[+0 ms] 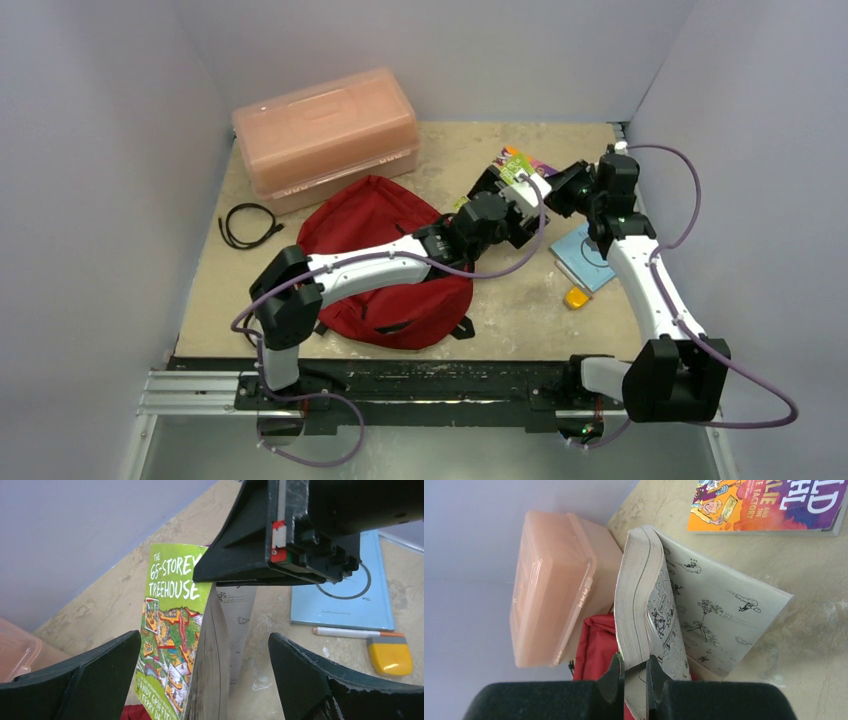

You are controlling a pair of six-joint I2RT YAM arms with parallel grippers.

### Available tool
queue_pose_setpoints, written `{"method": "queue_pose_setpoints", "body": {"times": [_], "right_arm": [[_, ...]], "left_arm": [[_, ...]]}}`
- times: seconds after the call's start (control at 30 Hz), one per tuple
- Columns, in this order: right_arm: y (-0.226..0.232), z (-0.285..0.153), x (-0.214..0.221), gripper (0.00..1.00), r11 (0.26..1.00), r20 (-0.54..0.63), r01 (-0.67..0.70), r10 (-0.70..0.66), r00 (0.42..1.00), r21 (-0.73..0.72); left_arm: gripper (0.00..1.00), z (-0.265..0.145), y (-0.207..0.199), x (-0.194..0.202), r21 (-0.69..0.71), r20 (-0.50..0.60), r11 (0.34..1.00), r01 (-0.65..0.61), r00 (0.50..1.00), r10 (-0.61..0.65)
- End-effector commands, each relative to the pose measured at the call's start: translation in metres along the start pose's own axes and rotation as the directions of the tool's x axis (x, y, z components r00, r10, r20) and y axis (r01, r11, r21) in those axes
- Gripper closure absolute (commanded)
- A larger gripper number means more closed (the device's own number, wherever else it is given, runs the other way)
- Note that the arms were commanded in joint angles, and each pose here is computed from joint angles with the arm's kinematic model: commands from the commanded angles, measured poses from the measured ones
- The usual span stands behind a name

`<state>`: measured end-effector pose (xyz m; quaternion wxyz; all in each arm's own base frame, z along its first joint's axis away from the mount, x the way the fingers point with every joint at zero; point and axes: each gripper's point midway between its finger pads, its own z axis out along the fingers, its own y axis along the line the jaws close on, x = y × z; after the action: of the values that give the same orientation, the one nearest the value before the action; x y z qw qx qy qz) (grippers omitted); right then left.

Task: Pack the student bag
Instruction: Pick up the book from the center of the board.

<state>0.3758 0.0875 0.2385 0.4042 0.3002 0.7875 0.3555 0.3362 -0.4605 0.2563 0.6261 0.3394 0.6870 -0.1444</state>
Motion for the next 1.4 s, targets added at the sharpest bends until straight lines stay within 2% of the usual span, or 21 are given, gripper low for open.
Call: {"method": "queue_pose_setpoints", "body": {"times": [0.0, 0.23, 0.33, 0.5, 0.6, 0.63, 0.67, 0.7, 0.77, 0.87, 0.93, 1.07, 1.1, 1.2, 1.3, 1.37], "right_arm": [[0.053, -0.026, -0.019, 1.00, 0.989, 0.053, -0.032, 0.040, 0.998, -0.142], [0.062, -0.040, -0.016, 1.00, 0.981, 0.045, -0.091, 0.100, 0.994, -0.171], [0.064, -0.046, -0.017, 1.00, 0.983, 0.054, -0.083, 0.093, 0.994, -0.166], [0.063, -0.048, -0.016, 1.00, 0.983, 0.059, -0.086, 0.097, 0.994, -0.163], [0.065, -0.047, -0.020, 1.00, 0.984, 0.084, -0.027, 0.042, 0.996, -0.176], [0.067, -0.047, -0.022, 0.98, 0.982, 0.097, 0.031, -0.013, 0.995, -0.185], [0.070, -0.048, -0.025, 0.87, 0.978, 0.109, 0.093, -0.073, 0.991, -0.188], [0.075, -0.050, -0.026, 0.74, 0.967, 0.114, 0.164, -0.144, 0.983, -0.193], [0.086, -0.058, -0.028, 0.53, 0.934, 0.115, 0.293, -0.274, 0.955, -0.207], [0.092, -0.076, -0.043, 0.33, 0.893, 0.179, 0.428, -0.403, 0.898, -0.139], [0.089, -0.087, -0.058, 0.22, 0.884, 0.244, 0.465, -0.439, 0.865, -0.057], [0.098, -0.099, -0.068, 0.13, 0.877, 0.292, 0.479, -0.448, 0.845, -0.041], [0.102, -0.101, -0.070, 0.08, 0.876, 0.293, 0.481, -0.448, 0.845, -0.046], [0.120, -0.104, -0.070, 0.01, 0.855, 0.281, 0.509, -0.468, 0.838, -0.094], [0.129, -0.093, -0.056, 0.01, 0.854, 0.206, 0.485, -0.448, 0.870, -0.188], [0.131, -0.078, -0.031, 0.01, 0.861, 0.096, 0.409, -0.399, 0.912, -0.302]], "left_arm": [[0.00, 0.010, 0.022, -0.018, -0.185, 0.059, 0.983, -0.021, 0.998, 0.033], [0.01, 0.027, 0.029, 0.003, -0.293, 0.053, 0.956, -0.020, 0.998, 0.038], [0.09, 0.030, 0.037, 0.009, -0.355, 0.032, 0.934, -0.045, 0.998, 0.061], [0.38, 0.027, 0.040, 0.012, -0.376, 0.021, 0.925, -0.055, 0.998, 0.068], [0.62, 0.020, 0.042, 0.008, -0.372, 0.027, 0.927, -0.041, 0.998, 0.055], [0.75, 0.017, 0.042, 0.006, -0.360, 0.026, 0.932, -0.037, 0.998, 0.050], [0.92, 0.014, 0.043, 0.005, -0.356, 0.020, 0.934, -0.036, 0.999, 0.046], [1.00, 0.011, 0.045, 0.003, -0.359, 0.014, 0.933, -0.032, 0.999, 0.040], [1.00, 0.003, 0.049, -0.002, -0.354, 0.012, 0.935, -0.026, 0.999, 0.033], [1.00, -0.008, 0.052, -0.014, -0.316, 0.026, 0.949, -0.011, 0.999, 0.020], [1.00, -0.016, 0.056, -0.026, -0.289, 0.037, 0.957, -0.001, 0.999, 0.012], [1.00, -0.043, 0.070, -0.053, -0.203, 0.059, 0.979, 0.026, 0.998, -0.015], [1.00, -0.051, 0.074, -0.055, -0.179, 0.050, 0.983, 0.031, 0.999, -0.022], [1.00, -0.082, 0.090, -0.056, -0.103, 0.054, 0.994, 0.022, 0.998, -0.017], [1.00, -0.118, 0.098, -0.049, -0.010, 0.089, 0.999, -0.038, 0.995, 0.038], [1.00, -0.141, 0.100, -0.035, 0.029, 0.080, 0.993, -0.115, 0.990, 0.113]]}}
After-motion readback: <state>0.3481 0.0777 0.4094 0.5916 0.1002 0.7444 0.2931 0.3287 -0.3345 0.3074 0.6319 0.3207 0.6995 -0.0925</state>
